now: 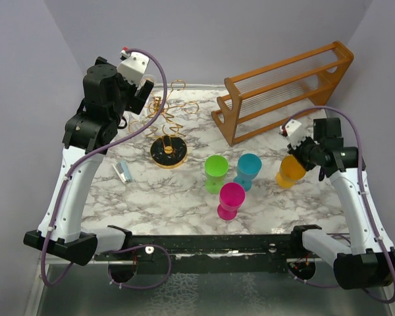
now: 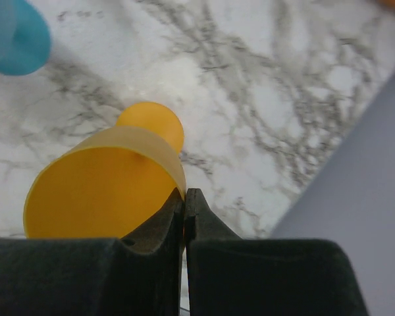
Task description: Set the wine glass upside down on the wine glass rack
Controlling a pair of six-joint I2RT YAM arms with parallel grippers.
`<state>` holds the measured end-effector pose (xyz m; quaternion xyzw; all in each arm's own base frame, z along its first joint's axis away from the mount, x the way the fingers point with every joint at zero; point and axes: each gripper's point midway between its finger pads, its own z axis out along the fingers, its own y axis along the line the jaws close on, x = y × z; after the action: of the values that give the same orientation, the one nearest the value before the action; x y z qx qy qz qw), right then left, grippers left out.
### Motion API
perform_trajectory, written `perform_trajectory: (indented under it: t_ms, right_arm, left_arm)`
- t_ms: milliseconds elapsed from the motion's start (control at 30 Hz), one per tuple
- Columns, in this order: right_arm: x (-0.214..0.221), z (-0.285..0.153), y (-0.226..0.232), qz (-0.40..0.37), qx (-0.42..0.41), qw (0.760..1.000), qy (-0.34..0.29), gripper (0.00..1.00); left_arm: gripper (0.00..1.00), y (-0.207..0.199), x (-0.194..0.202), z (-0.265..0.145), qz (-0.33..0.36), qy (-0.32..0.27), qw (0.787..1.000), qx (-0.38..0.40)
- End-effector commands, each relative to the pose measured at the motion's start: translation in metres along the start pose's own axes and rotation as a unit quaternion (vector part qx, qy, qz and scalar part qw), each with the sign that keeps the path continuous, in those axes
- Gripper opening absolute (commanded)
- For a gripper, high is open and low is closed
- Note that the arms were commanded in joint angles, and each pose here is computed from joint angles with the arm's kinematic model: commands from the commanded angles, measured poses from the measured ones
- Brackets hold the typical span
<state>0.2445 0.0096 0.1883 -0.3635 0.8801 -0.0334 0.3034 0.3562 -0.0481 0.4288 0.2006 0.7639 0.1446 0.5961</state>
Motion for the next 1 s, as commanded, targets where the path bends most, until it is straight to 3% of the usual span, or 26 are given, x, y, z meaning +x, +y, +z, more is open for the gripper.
perform_trajectory:
  t_ms: [0,233,567,733,967]
  right_arm:
    - [-0.044,-0.057,-0.077,-0.021,0.185,0.981,-0.057,0.01]
    - [-0.135,-0.145,-0.083,-0.036,0.186,0.953,-0.238,0.01]
    - [-0.235,-0.217,-0.038,-0.055,0.036,0.886,-0.459,0.01]
    - [-0.267,-0.239,-0.029,-0.053,-0.019,0.848,-0.527,0.01]
    - [-0.290,-0.246,-0.018,-0.045,-0.094,0.817,-0.567,0.01]
  left_arm:
    - [0.99,-0.004,-0.019,-0.006,-0.012,-0.039,0.999,0.021]
    - [0.99,-0.015,-0.032,-0.014,-0.038,-0.067,0.995,0.060]
    - [0.99,-0.064,-0.070,-0.027,-0.129,-0.125,0.963,0.203]
    - [0.99,-0.087,-0.096,-0.032,-0.182,-0.159,0.930,0.278]
    - [0.92,-0.127,-0.132,-0.048,-0.274,-0.178,0.848,0.416]
